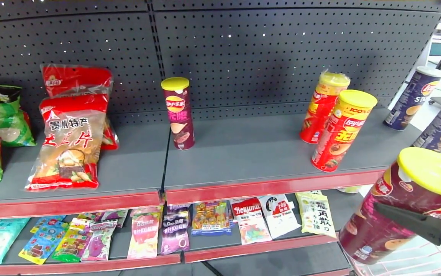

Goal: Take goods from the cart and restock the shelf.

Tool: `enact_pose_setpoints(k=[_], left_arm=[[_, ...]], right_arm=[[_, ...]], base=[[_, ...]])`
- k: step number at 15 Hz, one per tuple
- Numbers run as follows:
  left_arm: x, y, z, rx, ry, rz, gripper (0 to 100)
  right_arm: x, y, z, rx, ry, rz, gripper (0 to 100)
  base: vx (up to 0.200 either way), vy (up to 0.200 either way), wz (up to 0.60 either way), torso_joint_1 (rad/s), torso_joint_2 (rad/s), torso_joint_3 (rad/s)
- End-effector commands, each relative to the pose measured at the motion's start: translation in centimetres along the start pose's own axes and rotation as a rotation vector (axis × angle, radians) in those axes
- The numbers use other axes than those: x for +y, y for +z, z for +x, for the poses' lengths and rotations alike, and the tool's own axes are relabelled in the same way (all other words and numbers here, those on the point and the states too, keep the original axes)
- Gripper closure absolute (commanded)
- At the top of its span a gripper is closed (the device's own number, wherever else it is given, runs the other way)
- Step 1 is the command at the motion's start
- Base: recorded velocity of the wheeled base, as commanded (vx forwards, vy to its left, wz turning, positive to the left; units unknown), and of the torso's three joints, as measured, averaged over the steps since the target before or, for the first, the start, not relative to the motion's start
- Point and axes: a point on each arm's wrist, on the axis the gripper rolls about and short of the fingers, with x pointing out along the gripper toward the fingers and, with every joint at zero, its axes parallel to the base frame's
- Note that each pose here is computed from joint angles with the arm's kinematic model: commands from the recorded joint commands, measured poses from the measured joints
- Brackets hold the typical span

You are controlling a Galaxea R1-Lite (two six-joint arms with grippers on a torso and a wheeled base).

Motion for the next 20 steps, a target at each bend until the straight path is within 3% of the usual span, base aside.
enact_pose_setpoints(k=[1, 7, 13, 18, 20], left_arm=[[0.0, 0.0, 0.0, 0.0, -0.001, 0.0, 0], [0.0, -0.2, 0.1, 0.008, -0.003, 0.0, 0], [-0.1, -0.2, 0.0, 0.004, 0.0, 0.002, 0], [0.0, -0.1, 0.1, 0.007, 0.001, 0.0, 0], [0.0, -0.1, 0.1, 0.005, 0.0, 0.001, 0]], right_arm=[[0.1, 0.1, -0.3, -0.016, -0.002, -0.001, 100], [0.2, 0.3, -0.7, -0.038, -0.003, -0.006, 100], [0.6, -0.3, -1.4, -0.054, 0.03, -0.002, 100], [0.8, -0.3, -1.8, -0.071, 0.045, -0.002, 100], [0.8, -0.5, -1.8, -0.068, 0.047, -0.002, 100]], base=[[0.0, 0.2, 0.0, 0.002, 0.0, 0.002], [0.0, 0.2, 0.0, 0.003, 0.0, 0.002], [0.0, 0.0, 0.0, 0.0, 0.0, 0.0], [0.2, 0.0, 0.0, -0.005, 0.0, 0.007], [0.0, 0.0, 0.0, 0.0, 0.0, 0.0]])
